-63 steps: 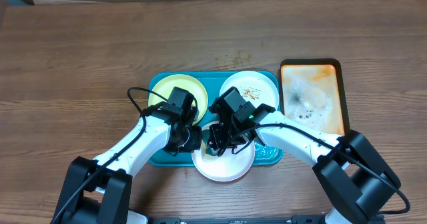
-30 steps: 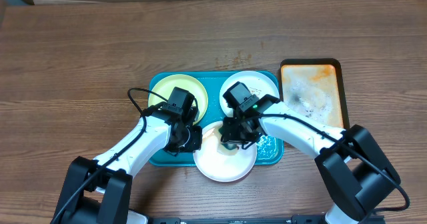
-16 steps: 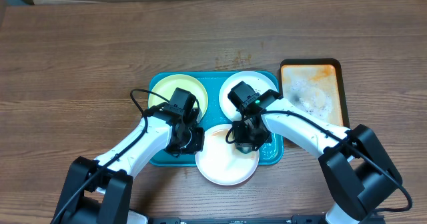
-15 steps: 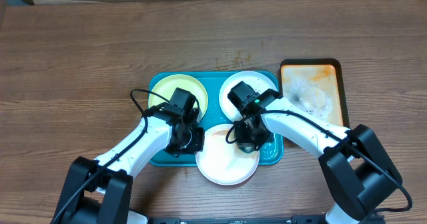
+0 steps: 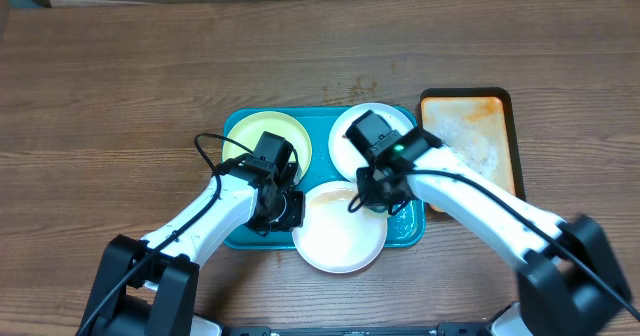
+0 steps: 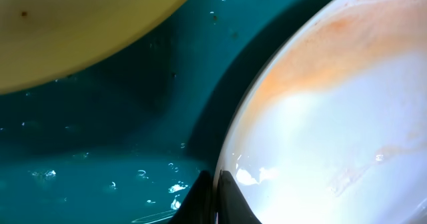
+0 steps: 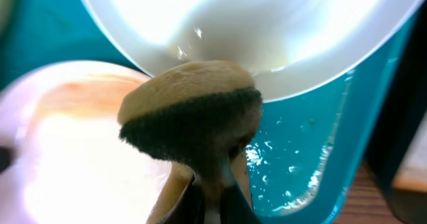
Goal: Clean dirty plates on tray and stack at the side
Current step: 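Scrub the front white plate with the sponge in the right gripper, then return the sponge to the soapy pan with the right gripper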
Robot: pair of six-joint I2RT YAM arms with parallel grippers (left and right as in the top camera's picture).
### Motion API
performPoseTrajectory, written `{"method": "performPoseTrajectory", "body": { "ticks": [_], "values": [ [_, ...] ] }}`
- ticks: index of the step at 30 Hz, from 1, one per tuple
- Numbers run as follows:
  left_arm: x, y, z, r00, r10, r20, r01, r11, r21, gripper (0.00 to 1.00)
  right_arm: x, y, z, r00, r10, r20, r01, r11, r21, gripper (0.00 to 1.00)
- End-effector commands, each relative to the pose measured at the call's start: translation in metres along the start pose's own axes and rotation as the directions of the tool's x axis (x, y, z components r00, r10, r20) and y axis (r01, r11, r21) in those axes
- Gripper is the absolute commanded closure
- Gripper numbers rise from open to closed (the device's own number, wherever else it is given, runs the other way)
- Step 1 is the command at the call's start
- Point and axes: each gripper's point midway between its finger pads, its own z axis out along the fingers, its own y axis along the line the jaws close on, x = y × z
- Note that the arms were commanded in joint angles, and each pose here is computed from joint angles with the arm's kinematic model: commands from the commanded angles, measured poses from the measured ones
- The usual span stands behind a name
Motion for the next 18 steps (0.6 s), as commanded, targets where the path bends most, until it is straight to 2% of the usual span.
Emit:
{"method": "performPoseTrajectory", "body": {
  "ticks": [1,2,4,8,9,14,18],
  "values": [
    [0.003,0.011,0.003,1.000,-0.017,-0.008,0.017,0.999,-0.050,0.96,-0.022,-0.002,-0.042,0.990,0.018,0.141,-0.013,0.999,-0.040,0.96],
    [0.003,0.011,0.003,1.000,-0.017,-0.008,0.017,0.999,-0.050,0.95,-0.023,-0.004,-0.046,0.988,0.028,0.153,-0.021,0.999,-0.046,0.96],
    [0.003,0.011,0.003,1.000,-0.017,-0.008,0.017,0.999,-0.050,0.83,-0.026,-0.012,-0.052,0.985,0.051,0.167,-0.043,0.998,-0.050,0.96],
    [0.003,0.011,0.003,1.000,-0.017,-0.008,0.017,0.999,-0.049,0.67,-0.031,-0.038,-0.056,0.979,0.120,0.163,-0.117,0.993,-0.029,0.96],
    [0.003,0.011,0.003,1.000,-0.017,-0.007,0.017,0.999,-0.050,0.64,-0.033,-0.057,-0.056,0.974,0.168,0.154,-0.169,0.986,-0.002,0.96],
    [0.000,0.010,0.003,1.000,-0.015,0.002,0.015,0.999,-0.046,0.65,-0.040,-0.101,-0.057,0.949,0.277,0.152,-0.284,0.959,0.024,0.96],
    [-0.001,0.010,0.003,1.000,-0.014,0.006,0.014,0.999,-0.044,0.81,-0.046,-0.149,-0.059,0.911,0.378,0.162,-0.389,0.920,0.040,0.96]
  ]
}}
